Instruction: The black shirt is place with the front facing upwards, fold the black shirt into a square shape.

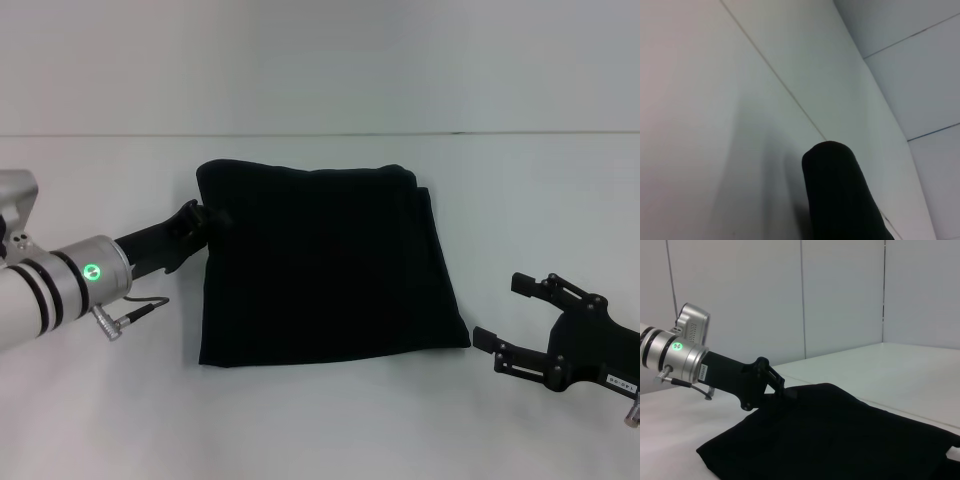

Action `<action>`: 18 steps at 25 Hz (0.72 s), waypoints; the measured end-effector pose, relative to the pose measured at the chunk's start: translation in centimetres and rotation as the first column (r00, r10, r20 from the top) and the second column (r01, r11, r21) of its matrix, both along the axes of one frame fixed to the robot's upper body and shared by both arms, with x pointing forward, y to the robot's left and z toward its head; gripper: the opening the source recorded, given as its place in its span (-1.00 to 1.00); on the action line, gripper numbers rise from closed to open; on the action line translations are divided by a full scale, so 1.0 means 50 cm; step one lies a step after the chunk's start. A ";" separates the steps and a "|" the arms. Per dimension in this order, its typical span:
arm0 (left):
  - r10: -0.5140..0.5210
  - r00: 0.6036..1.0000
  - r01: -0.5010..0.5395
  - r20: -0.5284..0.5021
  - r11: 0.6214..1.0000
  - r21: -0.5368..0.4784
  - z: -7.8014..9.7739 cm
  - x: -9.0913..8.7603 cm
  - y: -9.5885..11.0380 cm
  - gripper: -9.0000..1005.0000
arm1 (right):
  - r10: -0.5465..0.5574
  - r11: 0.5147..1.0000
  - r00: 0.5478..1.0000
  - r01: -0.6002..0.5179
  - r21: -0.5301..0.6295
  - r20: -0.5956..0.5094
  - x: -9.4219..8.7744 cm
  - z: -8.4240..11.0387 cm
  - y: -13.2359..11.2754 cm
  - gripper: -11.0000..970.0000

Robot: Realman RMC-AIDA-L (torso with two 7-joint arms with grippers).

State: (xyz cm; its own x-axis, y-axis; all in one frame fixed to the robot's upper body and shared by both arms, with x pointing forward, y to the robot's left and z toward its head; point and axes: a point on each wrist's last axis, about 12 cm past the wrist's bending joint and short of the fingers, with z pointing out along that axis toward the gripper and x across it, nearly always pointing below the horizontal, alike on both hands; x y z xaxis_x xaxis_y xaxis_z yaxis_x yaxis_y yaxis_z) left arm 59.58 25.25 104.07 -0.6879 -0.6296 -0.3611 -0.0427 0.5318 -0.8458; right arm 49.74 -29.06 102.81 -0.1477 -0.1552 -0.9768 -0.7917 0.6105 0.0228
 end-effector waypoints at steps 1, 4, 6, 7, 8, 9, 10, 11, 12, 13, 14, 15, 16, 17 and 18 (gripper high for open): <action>-0.019 1.000 0.019 0.018 1.000 0.024 0.003 0.002 -0.001 -0.85 | 0.001 1.000 1.000 -0.001 0.000 0.001 0.001 0.000 0.001 0.95; -0.048 0.998 0.045 0.047 0.997 0.058 0.007 0.004 0.003 -0.85 | 0.002 1.000 1.000 -0.002 0.003 0.002 0.003 0.001 0.003 0.95; -0.081 0.995 0.075 0.063 0.993 0.085 0.014 0.006 0.013 -0.85 | -0.001 1.000 1.000 0.001 0.006 0.005 0.005 0.002 0.004 0.95; -0.097 0.993 0.091 0.066 0.991 0.095 0.017 0.006 0.021 -0.76 | -0.004 1.000 1.000 0.004 0.007 0.006 0.006 0.003 0.004 0.95; -0.113 0.991 0.106 0.068 0.989 0.106 0.022 0.005 0.033 -0.67 | -0.010 1.000 1.000 0.010 0.010 0.008 0.007 0.004 0.003 0.95; -0.131 0.989 0.122 0.075 0.986 0.114 0.027 0.003 0.048 -0.59 | -0.015 1.000 1.000 0.015 0.014 0.010 0.008 0.004 0.003 0.95; -0.146 0.985 0.135 0.087 0.983 0.123 0.034 0.001 0.063 -0.50 | -0.020 1.000 1.000 0.020 0.017 0.011 0.009 0.005 0.003 0.95; -0.163 0.981 0.147 0.108 0.980 0.137 0.042 -0.001 0.080 -0.42 | -0.030 0.999 0.999 0.030 0.023 0.012 0.012 0.006 0.003 0.94; -0.191 0.971 0.167 0.143 0.972 0.165 0.054 -0.006 0.101 -0.34 | -0.040 0.999 0.999 0.040 0.029 0.014 0.015 0.007 0.003 0.94; -0.229 0.955 0.192 0.186 0.962 0.195 0.067 -0.012 0.120 -0.26 | -0.049 0.998 0.999 0.048 0.036 0.016 0.018 0.007 0.004 0.94; -0.257 0.942 0.210 0.218 0.954 0.216 0.075 -0.018 0.129 -0.19 | -0.056 0.998 0.998 0.055 0.041 0.018 0.020 0.008 0.004 0.94; -0.315 0.905 0.242 0.287 0.934 0.263 0.091 -0.031 0.143 -0.11 | -0.063 0.997 0.998 0.062 0.046 0.023 0.024 0.010 0.005 0.94; -0.375 0.859 0.273 0.348 0.911 0.309 0.101 -0.047 0.150 -0.03 | -0.063 0.997 0.998 0.062 0.049 0.030 0.026 0.011 0.008 0.94; -0.441 0.794 0.292 0.419 0.880 0.374 0.111 -0.066 0.155 0.05 | -0.059 0.997 0.997 0.057 0.050 0.044 0.028 0.012 0.011 0.94; -0.492 0.735 0.301 0.466 0.853 0.426 0.115 -0.086 0.157 0.08 | -0.050 0.998 0.997 0.047 0.049 0.062 0.029 0.013 0.018 0.94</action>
State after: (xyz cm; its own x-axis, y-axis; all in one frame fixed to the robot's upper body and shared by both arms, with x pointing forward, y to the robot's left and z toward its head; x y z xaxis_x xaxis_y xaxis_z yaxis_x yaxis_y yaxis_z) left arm 55.31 33.11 109.84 -0.4762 -0.1358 -0.8688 0.6423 0.6211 -0.4491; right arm 51.19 -28.18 103.46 -0.0920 -0.1022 -0.9905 -0.7622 0.6473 0.0040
